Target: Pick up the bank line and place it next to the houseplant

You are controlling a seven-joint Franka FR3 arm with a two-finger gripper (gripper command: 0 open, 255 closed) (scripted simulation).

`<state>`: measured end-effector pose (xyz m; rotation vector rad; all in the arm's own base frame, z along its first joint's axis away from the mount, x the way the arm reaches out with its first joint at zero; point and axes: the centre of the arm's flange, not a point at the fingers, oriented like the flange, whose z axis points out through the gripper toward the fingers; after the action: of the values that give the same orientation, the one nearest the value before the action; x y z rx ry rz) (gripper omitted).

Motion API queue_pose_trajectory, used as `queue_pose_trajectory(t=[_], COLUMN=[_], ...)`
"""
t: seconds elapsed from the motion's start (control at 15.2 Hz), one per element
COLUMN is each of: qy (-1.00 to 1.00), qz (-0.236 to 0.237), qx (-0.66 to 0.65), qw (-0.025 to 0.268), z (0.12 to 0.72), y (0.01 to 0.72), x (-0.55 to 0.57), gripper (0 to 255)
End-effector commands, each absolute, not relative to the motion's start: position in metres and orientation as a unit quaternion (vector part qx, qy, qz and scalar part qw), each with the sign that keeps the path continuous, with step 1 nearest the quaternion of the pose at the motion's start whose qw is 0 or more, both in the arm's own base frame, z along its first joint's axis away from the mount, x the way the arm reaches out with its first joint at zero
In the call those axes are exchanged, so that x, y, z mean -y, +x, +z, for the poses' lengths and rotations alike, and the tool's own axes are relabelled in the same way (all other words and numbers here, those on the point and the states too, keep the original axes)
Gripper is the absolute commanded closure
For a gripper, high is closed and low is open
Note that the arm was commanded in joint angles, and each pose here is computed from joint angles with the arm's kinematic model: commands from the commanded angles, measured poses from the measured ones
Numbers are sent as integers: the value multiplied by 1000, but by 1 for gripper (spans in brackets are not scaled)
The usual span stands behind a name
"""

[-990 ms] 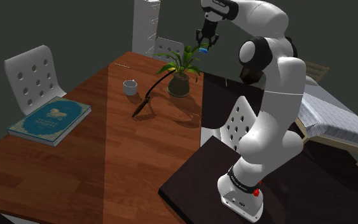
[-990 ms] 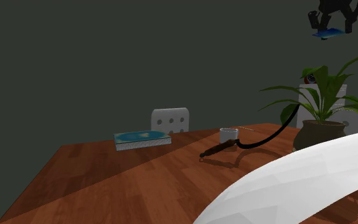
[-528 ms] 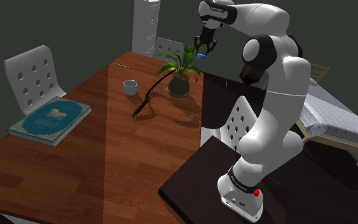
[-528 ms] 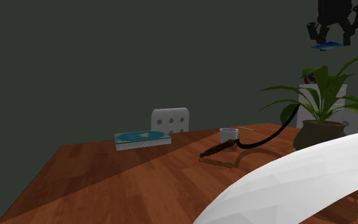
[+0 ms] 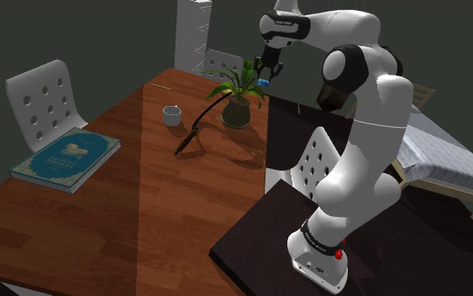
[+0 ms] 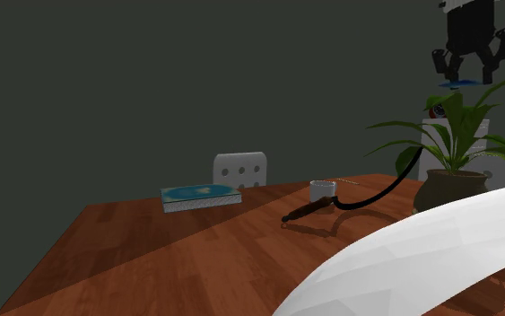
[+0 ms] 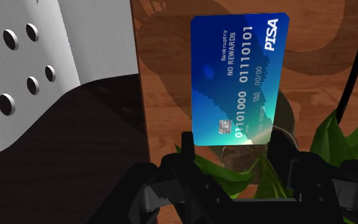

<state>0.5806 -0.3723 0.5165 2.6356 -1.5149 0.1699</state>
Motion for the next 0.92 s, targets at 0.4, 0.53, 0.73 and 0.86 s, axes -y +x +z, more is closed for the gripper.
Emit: queue_pose_trajectory(t=[0.4, 0.53, 0.73, 0.86], qy=[865, 865, 865, 865], qz=[56, 56, 56, 56], qx=[497, 497, 497, 497], qw=[48, 48, 48, 48], z=[474, 463, 447, 437], y=[581, 581, 581, 581], x=[372, 372, 372, 372], gripper=[255, 255, 255, 255])
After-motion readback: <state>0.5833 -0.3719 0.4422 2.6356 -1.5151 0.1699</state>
